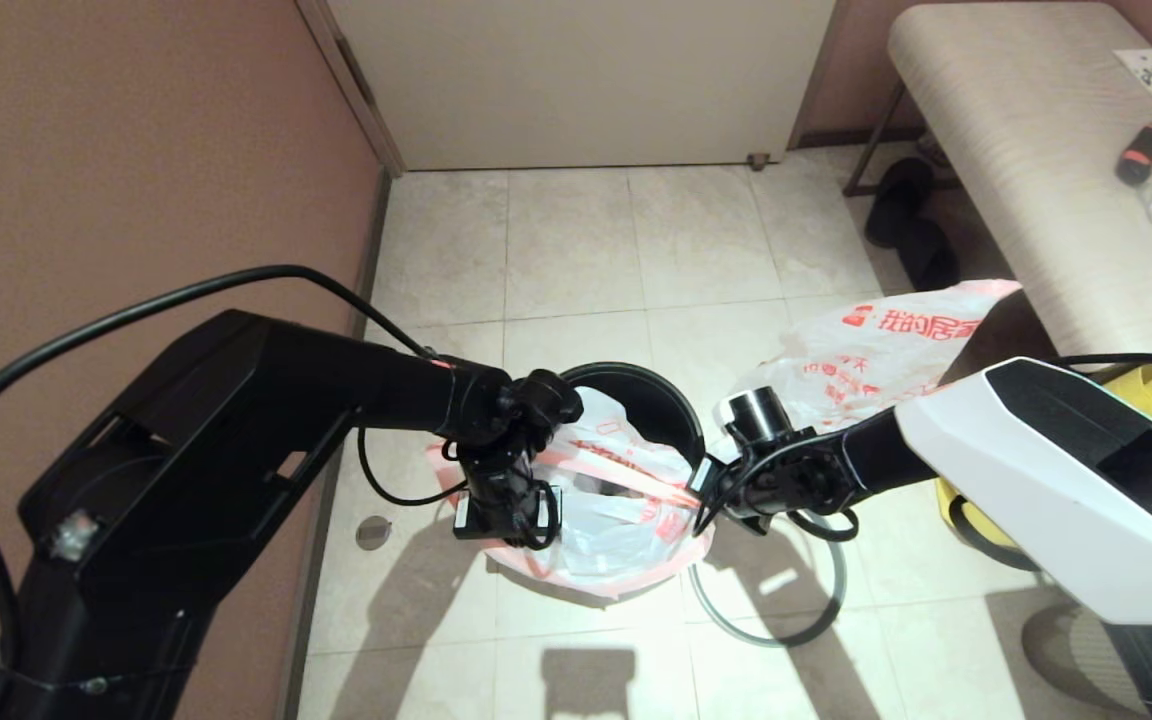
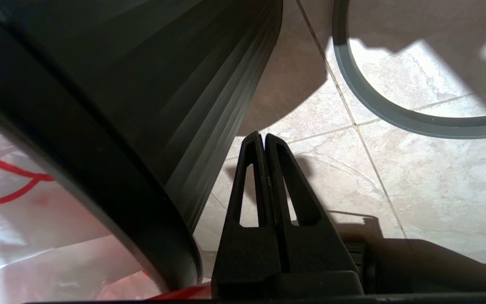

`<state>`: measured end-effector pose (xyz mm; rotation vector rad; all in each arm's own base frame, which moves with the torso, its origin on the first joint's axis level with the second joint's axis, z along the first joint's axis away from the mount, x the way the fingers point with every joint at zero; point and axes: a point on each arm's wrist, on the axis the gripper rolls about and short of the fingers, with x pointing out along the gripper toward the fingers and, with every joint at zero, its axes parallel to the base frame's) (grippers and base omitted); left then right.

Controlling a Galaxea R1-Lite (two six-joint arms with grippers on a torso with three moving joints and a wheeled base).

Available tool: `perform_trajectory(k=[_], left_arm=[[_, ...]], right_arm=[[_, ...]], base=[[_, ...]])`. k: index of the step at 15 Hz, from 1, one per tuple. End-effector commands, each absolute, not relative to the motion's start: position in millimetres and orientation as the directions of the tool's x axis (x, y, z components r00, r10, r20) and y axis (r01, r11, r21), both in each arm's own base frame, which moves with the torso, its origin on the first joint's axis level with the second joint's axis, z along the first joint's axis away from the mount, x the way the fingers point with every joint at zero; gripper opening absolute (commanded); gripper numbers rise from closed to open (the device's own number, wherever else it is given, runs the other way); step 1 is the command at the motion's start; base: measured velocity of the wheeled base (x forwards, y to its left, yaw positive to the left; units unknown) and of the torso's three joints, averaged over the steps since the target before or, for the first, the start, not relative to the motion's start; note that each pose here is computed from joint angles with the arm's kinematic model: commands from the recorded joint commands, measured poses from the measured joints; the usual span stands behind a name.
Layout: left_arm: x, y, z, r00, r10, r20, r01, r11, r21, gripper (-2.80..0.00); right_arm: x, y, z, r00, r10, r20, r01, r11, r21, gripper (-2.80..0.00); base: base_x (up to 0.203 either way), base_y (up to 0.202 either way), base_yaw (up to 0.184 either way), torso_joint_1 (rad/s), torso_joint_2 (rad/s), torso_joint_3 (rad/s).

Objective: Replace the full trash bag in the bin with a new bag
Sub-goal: Put the new garbage bag on the trash can

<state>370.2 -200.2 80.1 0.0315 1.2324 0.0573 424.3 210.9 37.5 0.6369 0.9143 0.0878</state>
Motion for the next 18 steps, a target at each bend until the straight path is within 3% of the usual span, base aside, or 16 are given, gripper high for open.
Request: perform_trajectory(k=[1, 7, 11, 18], left_arm=[[371.3, -199.5, 71.1, 0.309, 0.077, -0.948, -0.032, 0.997, 0.071, -2.8], [383.7, -174.9, 51.2, 0.26, 0.154, -0.953, -0.029, 0.988, 0.152, -2.8], [392.1, -177.6, 85.5, 0.359, 0.086, -0.929, -0.122, 0.992, 0.044, -2.8], [385.5, -188.6, 105.6, 0.369, -0.034, -0.929, -0.126, 0.988, -0.087, -2.8]], right_arm=[[424.8, 211.2, 34.5, 0.617, 0.331, -0.714, 0.198, 0.812, 0.548, -2.8], [434.5, 190.9, 35.1, 0.632, 0.308, -0.711, 0.234, 0.799, 0.554, -2.8], [434.6, 190.2, 34.8, 0.631, 0.307, -0.712, 0.236, 0.799, 0.554, -2.8], [434.9, 190.3, 33.7, 0.63, 0.307, -0.713, 0.237, 0.799, 0.553, -2.8]], base=[[0.0, 0.0, 0.0, 0.0, 0.0, 0.0], [0.0, 0.0, 0.0, 0.0, 0.0, 0.0], [0.0, 0.0, 0.0, 0.0, 0.0, 0.0], [0.0, 0.0, 0.0, 0.0, 0.0, 0.0]])
